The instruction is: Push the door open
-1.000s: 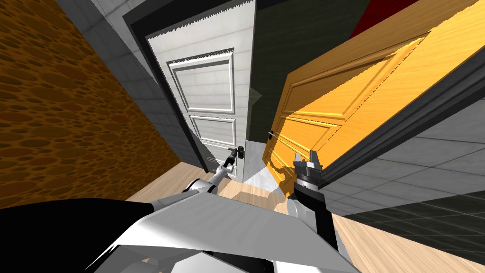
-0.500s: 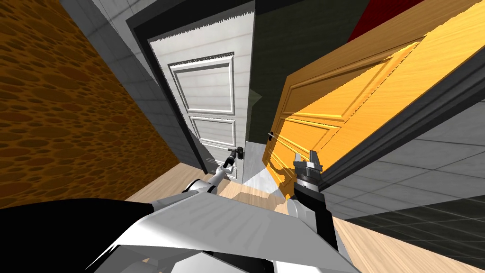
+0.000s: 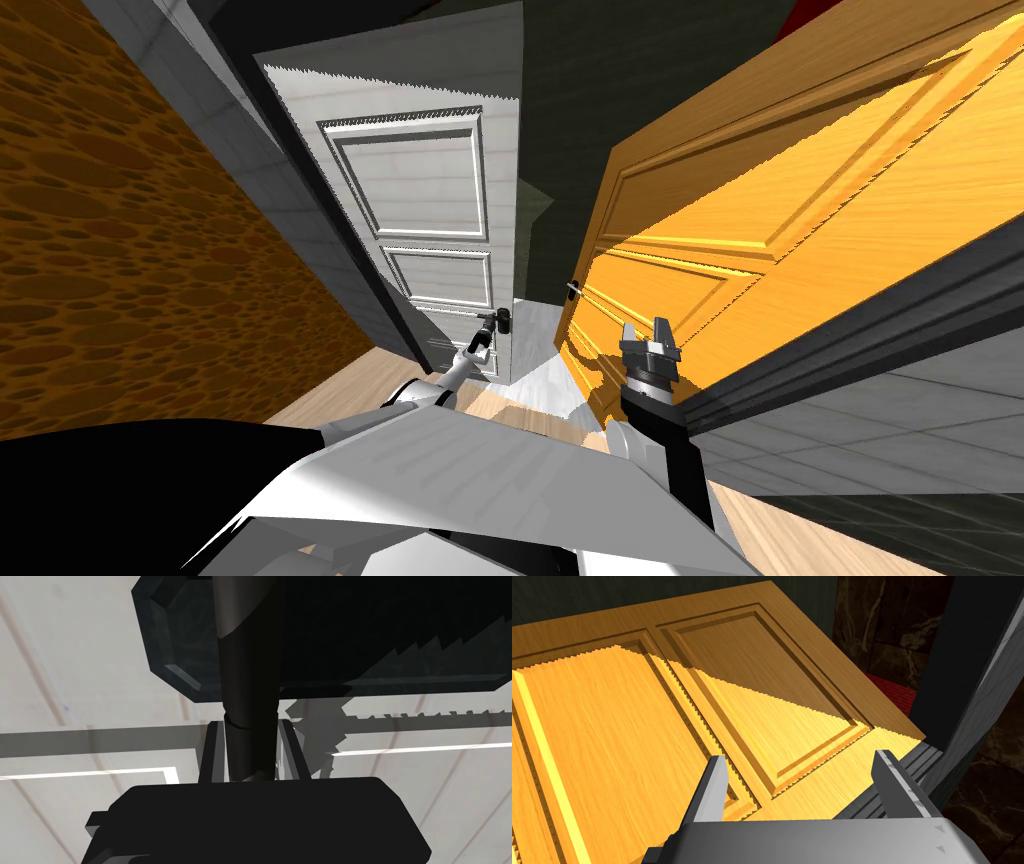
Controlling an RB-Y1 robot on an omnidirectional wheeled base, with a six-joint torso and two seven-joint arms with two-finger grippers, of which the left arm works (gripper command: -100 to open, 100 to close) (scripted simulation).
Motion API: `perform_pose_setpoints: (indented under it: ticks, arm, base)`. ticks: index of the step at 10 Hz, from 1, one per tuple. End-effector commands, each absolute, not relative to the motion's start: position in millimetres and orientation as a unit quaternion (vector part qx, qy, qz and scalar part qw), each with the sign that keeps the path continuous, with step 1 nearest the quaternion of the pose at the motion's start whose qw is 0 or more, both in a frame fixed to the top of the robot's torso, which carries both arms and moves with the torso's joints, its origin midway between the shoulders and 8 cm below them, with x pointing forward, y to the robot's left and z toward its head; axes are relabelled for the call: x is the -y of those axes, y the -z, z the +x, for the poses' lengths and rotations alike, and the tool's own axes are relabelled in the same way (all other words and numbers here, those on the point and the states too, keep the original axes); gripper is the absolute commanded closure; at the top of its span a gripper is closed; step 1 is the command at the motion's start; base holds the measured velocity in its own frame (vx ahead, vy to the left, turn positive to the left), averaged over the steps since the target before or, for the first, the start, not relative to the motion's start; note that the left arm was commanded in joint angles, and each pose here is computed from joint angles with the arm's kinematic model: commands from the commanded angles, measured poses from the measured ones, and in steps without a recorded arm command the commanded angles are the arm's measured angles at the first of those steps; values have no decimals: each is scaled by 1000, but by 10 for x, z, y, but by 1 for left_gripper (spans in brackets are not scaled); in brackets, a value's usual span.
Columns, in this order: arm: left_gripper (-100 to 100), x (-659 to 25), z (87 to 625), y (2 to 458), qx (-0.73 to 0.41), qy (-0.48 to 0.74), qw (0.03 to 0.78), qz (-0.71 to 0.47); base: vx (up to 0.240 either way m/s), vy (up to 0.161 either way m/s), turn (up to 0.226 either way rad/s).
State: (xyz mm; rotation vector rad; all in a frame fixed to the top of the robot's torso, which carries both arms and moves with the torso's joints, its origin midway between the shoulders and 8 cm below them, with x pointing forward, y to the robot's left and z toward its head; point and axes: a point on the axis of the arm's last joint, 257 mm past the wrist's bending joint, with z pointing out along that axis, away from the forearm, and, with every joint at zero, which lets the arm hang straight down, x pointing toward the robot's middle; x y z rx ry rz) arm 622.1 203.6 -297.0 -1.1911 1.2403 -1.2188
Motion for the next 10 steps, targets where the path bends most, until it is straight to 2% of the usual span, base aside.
perform_pose_setpoints:
  ticks: [1,4,10]
  arm:
    - [100,-2290,6253,2929,-503,494,507,-496]
    - [100,-2475,6250,2928,-495,485,515,-504]
    - [100,-2892,6222,2927,-476,467,531,-523]
  base:
    - [172,-132,64]
    - [103,-63,31]
    - [156,-116,81]
